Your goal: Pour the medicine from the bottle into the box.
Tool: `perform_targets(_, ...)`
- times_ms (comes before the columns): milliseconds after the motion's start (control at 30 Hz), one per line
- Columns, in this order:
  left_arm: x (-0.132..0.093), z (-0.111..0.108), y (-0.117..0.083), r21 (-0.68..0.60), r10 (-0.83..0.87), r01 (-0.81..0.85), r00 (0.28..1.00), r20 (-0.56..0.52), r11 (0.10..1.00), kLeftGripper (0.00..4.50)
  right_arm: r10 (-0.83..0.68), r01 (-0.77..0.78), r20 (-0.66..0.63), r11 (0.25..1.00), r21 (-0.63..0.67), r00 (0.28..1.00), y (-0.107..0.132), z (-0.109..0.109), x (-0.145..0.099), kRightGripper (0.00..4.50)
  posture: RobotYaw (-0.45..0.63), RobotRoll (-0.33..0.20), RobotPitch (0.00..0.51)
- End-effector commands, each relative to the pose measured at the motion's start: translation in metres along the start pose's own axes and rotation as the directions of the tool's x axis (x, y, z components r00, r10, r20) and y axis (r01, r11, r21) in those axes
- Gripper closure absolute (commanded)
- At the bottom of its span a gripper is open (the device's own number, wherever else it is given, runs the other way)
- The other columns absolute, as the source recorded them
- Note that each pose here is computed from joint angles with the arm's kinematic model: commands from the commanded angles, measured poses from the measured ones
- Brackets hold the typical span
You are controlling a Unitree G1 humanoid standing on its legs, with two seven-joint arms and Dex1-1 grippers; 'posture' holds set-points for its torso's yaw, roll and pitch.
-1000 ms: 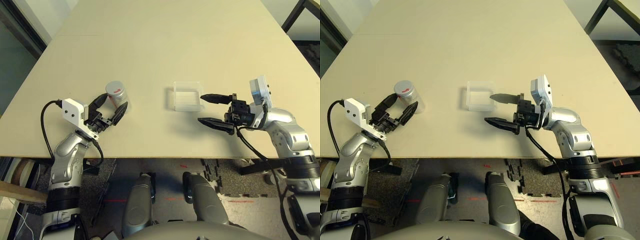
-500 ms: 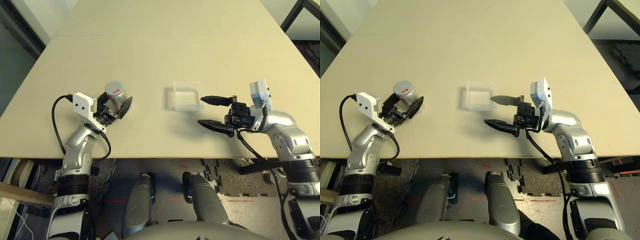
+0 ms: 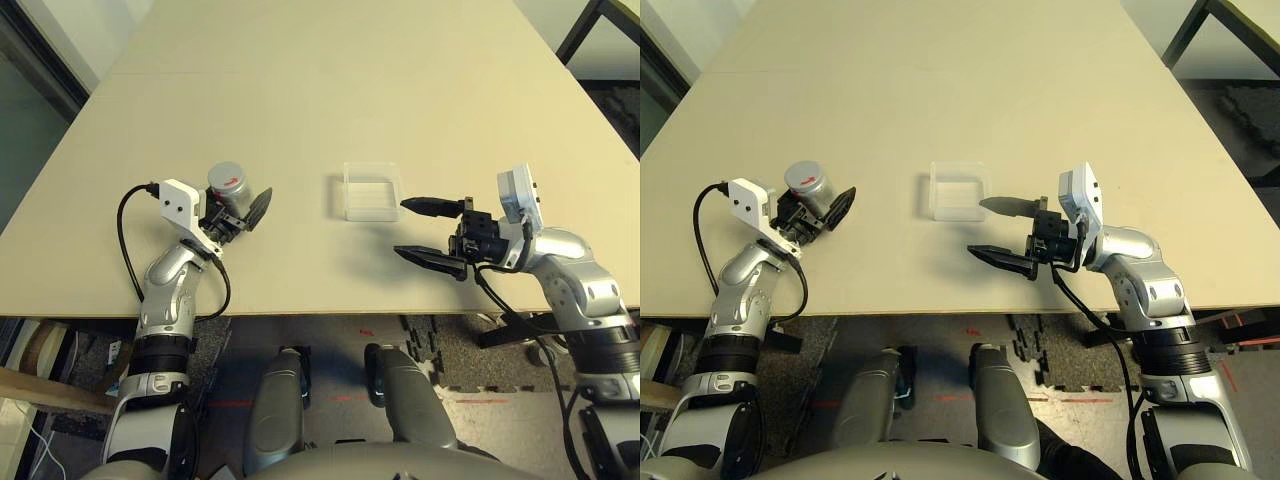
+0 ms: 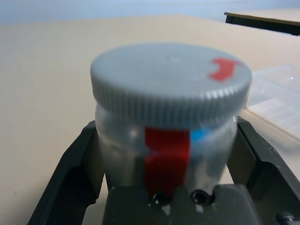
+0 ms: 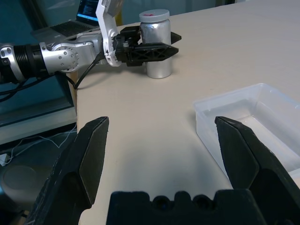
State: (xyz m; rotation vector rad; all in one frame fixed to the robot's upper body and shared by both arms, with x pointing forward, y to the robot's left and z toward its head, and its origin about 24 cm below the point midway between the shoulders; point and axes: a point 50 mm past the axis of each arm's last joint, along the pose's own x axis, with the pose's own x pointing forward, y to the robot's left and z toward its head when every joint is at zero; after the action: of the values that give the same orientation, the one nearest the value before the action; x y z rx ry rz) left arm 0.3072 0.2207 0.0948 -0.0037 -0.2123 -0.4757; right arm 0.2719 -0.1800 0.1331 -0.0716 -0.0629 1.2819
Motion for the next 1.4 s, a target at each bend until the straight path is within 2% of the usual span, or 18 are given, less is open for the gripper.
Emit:
perform_targets(33, 0.001, -0.003, 0.0, 0.01, -0.005, 0.005, 1.0, -0.009, 1.0, 0.05, 0.011, -0.011, -0.011, 1.0, -0.01, 1.0, 0.004, -0.002, 0.002, 0.0, -0.1, 0.0, 0.176)
perform_targets(67, 0.001, -0.003, 0.001, 0.009, -0.004, 0.004, 1.0, -0.005, 1.0, 0.05, 0.01, -0.011, -0.011, 1.0, -0.011, 1.0, 0.004, -0.002, 0.003, 0.0, -0.1, 0.0, 0.176)
perform_targets(133, 0.001, -0.003, 0.002, 0.009, 0.0, 0.0, 1.0, -0.001, 1.0, 0.44, 0.01, -0.011, -0.011, 1.0, -0.011, 1.0, 0.004, -0.002, 0.003, 0.0, -0.11, 0.0, 0.177)
perform_targets(200, 0.001, -0.003, 0.002, 0.007, 0.0, 0.0, 1.0, 0.0, 1.0, 1.0, 0.01, -0.01, -0.011, 1.0, -0.011, 1.0, 0.004, -0.002, 0.003, 0.0, -0.11, 0.0, 0.178)
perform_targets(267, 0.001, -0.004, 0.002, 0.005, -0.002, 0.002, 1.0, -0.001, 1.0, 1.79, 0.01, -0.01, -0.011, 1.0, -0.01, 1.0, 0.005, -0.002, 0.003, 0.0, -0.11, 0.0, 0.179)
perform_targets(300, 0.001, -0.004, 0.002, 0.005, -0.003, 0.003, 1.0, -0.001, 1.0, 1.92, 0.01, -0.01, -0.011, 1.0, -0.01, 1.0, 0.005, -0.003, 0.003, 0.0, -0.11, 0.0, 0.18)
perform_targets(667, 0.005, 0.001, -0.003, -0.016, -0.072, 0.072, 0.997, -0.023, 0.997, 1.92, -0.024, 0.024, 0.014, 1.0, 0.014, 1.0, 0.0, 0.004, 0.005, 0.0, -0.11, 0.0, 0.185)
perform_targets(1067, 0.04, 0.048, -0.024, -0.073, -0.316, 0.314, 0.948, -0.026, 0.947, 1.92, -0.042, 0.041, 0.03, 0.999, 0.034, 0.999, -0.025, 0.039, 0.016, 0.0, -0.11, 0.0, 0.183)
perform_targets(1400, 0.077, 0.066, -0.038, -0.063, -0.425, 0.424, 0.905, 0.013, 0.903, 1.92, -0.018, 0.019, 0.048, 1.0, -0.012, 0.999, -0.041, 0.067, 0.039, 0.0, -0.12, 0.0, 0.176)
